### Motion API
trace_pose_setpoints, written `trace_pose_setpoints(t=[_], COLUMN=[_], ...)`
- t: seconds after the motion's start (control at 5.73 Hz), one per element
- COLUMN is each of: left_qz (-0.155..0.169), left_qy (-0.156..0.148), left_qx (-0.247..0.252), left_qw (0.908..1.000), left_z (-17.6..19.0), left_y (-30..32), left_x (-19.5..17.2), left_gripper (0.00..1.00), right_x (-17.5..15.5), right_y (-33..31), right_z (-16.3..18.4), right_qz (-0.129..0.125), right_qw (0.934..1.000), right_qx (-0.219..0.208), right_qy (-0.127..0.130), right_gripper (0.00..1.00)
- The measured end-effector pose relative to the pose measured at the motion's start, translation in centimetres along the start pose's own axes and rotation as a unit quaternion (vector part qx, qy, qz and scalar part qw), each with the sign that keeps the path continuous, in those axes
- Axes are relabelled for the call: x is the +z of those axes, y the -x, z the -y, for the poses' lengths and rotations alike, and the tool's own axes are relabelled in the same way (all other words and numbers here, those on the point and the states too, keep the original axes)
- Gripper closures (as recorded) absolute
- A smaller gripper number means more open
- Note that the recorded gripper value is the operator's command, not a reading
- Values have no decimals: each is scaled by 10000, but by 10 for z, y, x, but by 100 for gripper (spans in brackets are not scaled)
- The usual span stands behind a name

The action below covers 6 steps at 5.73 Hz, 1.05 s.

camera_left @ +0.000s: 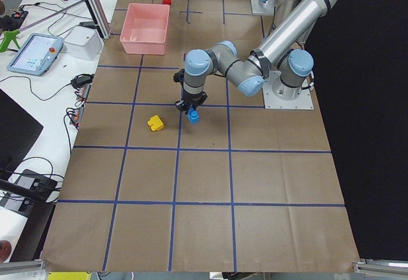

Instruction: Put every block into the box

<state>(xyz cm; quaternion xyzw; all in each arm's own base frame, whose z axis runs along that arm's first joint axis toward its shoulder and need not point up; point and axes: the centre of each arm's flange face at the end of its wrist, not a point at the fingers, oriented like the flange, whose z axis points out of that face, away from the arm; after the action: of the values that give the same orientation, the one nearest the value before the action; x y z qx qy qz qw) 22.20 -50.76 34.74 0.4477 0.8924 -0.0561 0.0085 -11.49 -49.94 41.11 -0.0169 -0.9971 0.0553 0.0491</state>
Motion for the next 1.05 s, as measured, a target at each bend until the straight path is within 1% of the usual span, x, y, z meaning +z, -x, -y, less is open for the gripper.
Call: trace_pose_setpoints(t=[0.17, 0.35, 0.52, 0.7, 0.87, 1.05], left_qz=[-113, -228, -290, -328, -373, -421], left_qy=[-135, -218, -217, -195, -174, -153], left_qx=[-1063, -2021, -2837, -3529, -4005, -4299], left_qw=[9942, 9789, 9582, 9349, 9154, 9018], left_z=[31, 61, 100, 146, 196, 258], left_y=[14, 23, 28, 30, 33, 35], left_x=[-35, -56, -64, -66, -68, -73], left_gripper=[100, 100, 100, 100, 100, 100], right_x=[-27, -40, -45, -39, -21, -1], right_y=[54, 113, 175, 242, 303, 354], right_z=[22, 48, 88, 133, 166, 181], right_qz=[151, 446, 844, 1182, 1466, 1820], right_qw=[9998, 9987, 9957, 9920, 9885, 9829], right_qx=[44, -26, -114, -217, -202, -148], right_qy=[-87, -233, -359, -387, -320, -218], right_gripper=[94, 94, 93, 92, 90, 84])
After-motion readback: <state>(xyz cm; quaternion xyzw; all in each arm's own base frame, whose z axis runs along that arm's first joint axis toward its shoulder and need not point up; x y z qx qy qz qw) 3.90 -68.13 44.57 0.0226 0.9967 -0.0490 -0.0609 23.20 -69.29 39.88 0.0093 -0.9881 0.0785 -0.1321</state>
